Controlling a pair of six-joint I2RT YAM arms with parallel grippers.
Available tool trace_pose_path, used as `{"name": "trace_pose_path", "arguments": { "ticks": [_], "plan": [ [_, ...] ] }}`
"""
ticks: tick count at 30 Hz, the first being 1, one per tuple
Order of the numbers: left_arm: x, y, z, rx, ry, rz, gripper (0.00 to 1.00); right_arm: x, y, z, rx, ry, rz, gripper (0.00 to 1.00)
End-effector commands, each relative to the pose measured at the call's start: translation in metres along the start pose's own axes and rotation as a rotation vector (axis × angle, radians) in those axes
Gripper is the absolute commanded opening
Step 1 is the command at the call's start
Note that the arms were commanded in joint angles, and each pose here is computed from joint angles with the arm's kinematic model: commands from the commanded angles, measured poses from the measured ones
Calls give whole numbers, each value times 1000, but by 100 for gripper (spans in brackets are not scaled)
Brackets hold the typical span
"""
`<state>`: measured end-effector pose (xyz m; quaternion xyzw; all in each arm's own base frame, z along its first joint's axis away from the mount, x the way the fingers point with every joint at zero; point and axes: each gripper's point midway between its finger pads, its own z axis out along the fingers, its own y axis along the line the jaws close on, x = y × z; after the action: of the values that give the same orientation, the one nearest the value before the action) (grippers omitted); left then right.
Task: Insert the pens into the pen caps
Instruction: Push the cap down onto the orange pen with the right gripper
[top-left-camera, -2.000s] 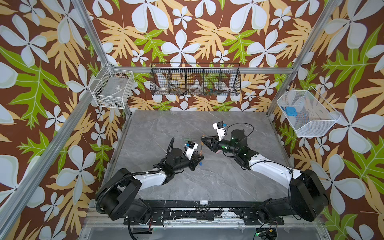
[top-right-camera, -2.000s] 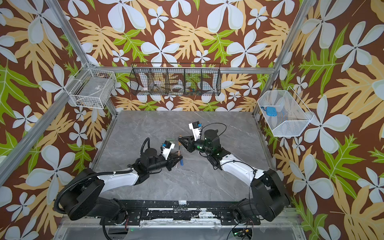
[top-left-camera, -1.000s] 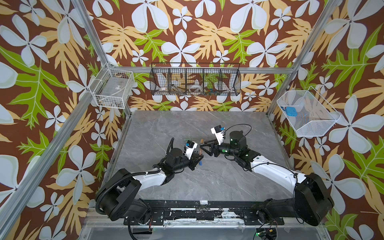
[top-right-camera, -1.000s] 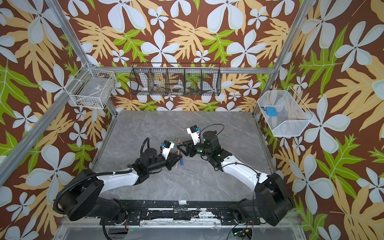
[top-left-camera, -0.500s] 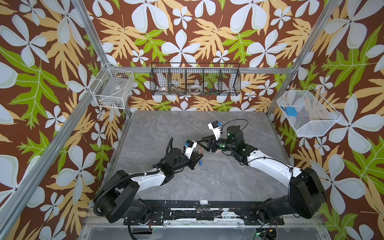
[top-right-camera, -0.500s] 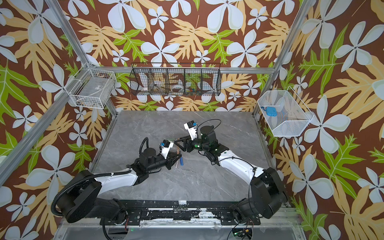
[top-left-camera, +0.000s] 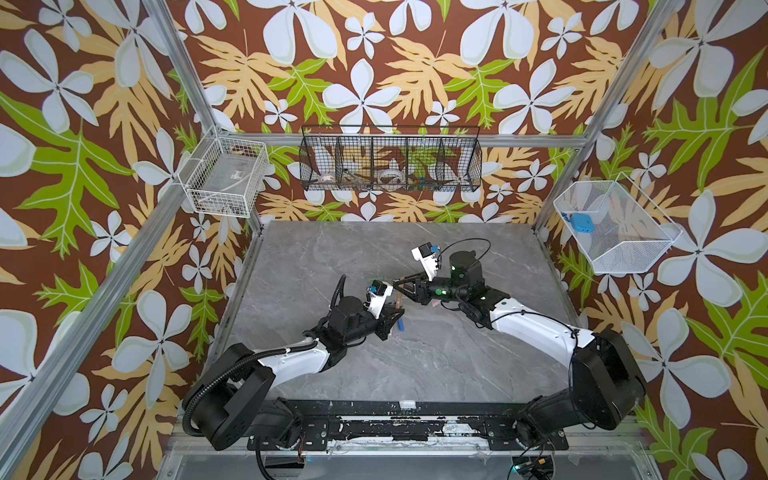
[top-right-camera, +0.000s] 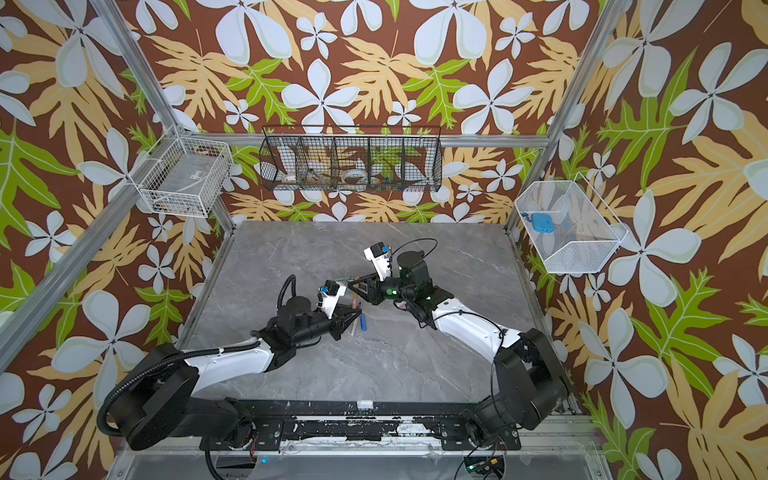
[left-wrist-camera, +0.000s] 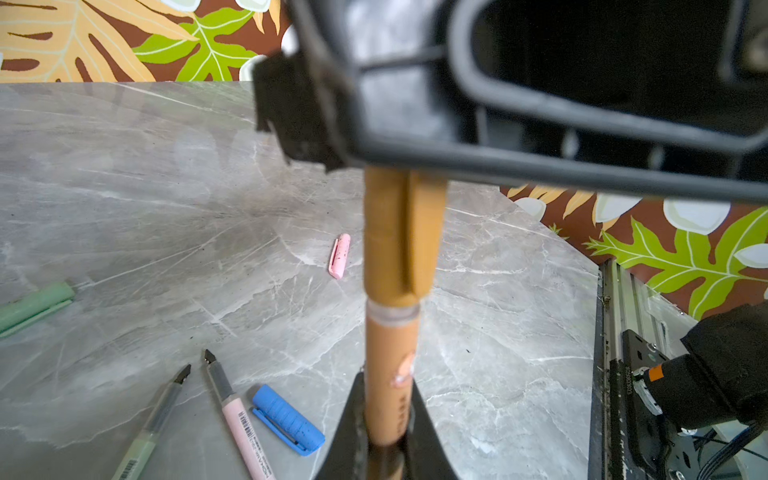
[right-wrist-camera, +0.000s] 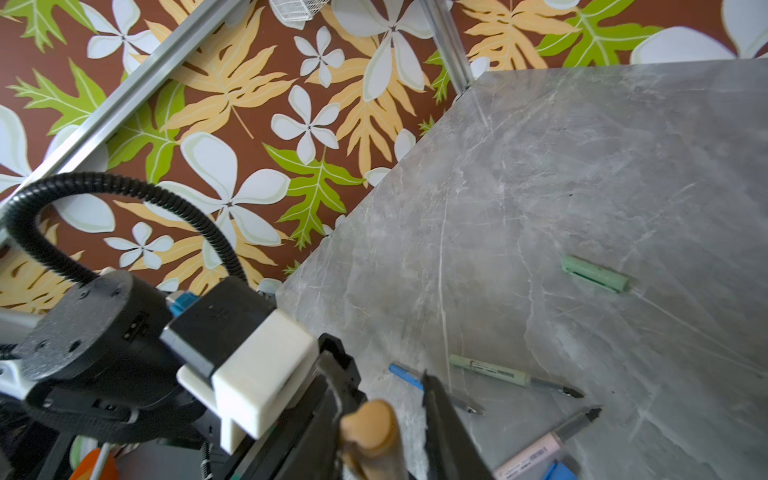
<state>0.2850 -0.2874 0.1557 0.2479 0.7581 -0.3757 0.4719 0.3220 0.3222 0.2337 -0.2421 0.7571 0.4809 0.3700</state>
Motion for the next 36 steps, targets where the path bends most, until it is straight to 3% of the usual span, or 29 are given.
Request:
{"name": "trace_pose_path", "arguments": {
  "ticks": [1, 8, 14, 26, 36],
  "plan": [
    [-14, -1, -2, -2, -51, 30, 0, 2, 2, 1, -22, 2, 10, 14],
    [-47, -7, -7, 4, -160, 12, 0, 6, 4, 1, -28, 39, 0, 5],
    [-108, -25, -13, 57, -354, 45, 0, 7, 8, 3, -55, 67, -6, 2],
    [-241, -39, -46, 20, -773, 166, 0, 19, 7, -4, -27, 116, -3, 0],
    [-294, -41, -93, 90, -982, 162, 0, 31, 3, -7, -20, 114, 23, 0]
  ]
}}
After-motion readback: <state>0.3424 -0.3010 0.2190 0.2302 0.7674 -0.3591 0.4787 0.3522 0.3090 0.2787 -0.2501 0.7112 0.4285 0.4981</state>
